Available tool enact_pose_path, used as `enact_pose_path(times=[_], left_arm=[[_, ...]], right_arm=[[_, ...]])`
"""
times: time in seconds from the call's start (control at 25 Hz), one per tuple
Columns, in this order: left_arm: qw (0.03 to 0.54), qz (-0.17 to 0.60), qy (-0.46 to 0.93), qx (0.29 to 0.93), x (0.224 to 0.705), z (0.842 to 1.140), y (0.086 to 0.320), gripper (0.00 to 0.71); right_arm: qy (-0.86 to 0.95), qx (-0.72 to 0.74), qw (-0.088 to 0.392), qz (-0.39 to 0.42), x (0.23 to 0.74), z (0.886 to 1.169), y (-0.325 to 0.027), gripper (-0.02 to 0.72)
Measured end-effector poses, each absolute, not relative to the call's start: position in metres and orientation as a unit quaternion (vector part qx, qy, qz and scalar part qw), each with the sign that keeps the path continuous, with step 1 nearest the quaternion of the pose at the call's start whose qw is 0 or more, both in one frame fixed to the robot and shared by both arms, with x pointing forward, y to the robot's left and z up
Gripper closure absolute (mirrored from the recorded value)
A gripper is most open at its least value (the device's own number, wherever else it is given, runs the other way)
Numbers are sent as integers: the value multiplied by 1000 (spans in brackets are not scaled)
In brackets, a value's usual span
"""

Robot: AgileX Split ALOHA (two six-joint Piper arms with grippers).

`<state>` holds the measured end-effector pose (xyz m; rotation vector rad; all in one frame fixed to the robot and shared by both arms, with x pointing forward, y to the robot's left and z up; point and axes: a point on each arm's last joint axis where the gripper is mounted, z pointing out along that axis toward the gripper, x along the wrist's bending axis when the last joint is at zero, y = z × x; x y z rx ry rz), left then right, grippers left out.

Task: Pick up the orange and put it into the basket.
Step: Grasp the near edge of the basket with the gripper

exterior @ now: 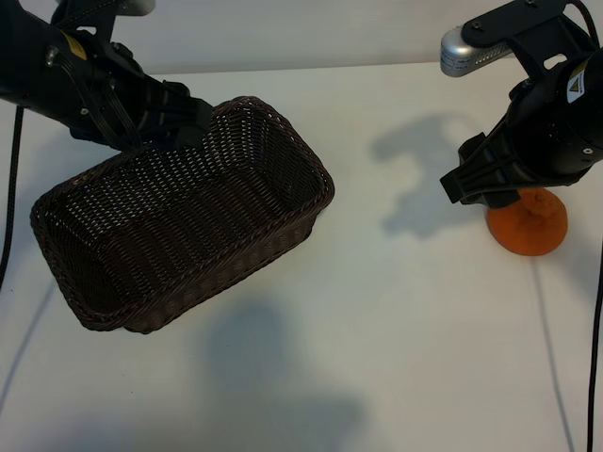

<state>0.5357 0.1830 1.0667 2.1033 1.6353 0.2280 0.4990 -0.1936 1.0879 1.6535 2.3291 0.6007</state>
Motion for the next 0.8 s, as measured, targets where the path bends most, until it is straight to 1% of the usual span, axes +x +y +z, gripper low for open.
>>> enact_pose_path(times=[0.08, 0.2, 0.4, 0.52, 0.64, 0.8], left_arm=[[218, 78, 606, 761, 534, 1065, 185, 118], [177, 78, 635, 748, 530, 1062, 191, 118], [123, 99, 697, 700, 514, 1042, 208, 118], [103, 110, 723, 674, 499, 1029, 218, 118], [98, 126, 744, 649, 488, 1022, 226, 118], [110, 132, 775, 608, 489, 1022, 233, 118]], right_arm=[[793, 563, 111, 205, 499, 1088, -194, 116], [793, 563, 111, 204, 499, 1088, -194, 116], [793, 563, 111, 204, 499, 1088, -194, 118], [793, 563, 111, 204, 499, 1088, -194, 125], [794, 562, 111, 204, 499, 1088, -194, 134], [795, 561, 111, 202, 499, 1088, -194, 137]])
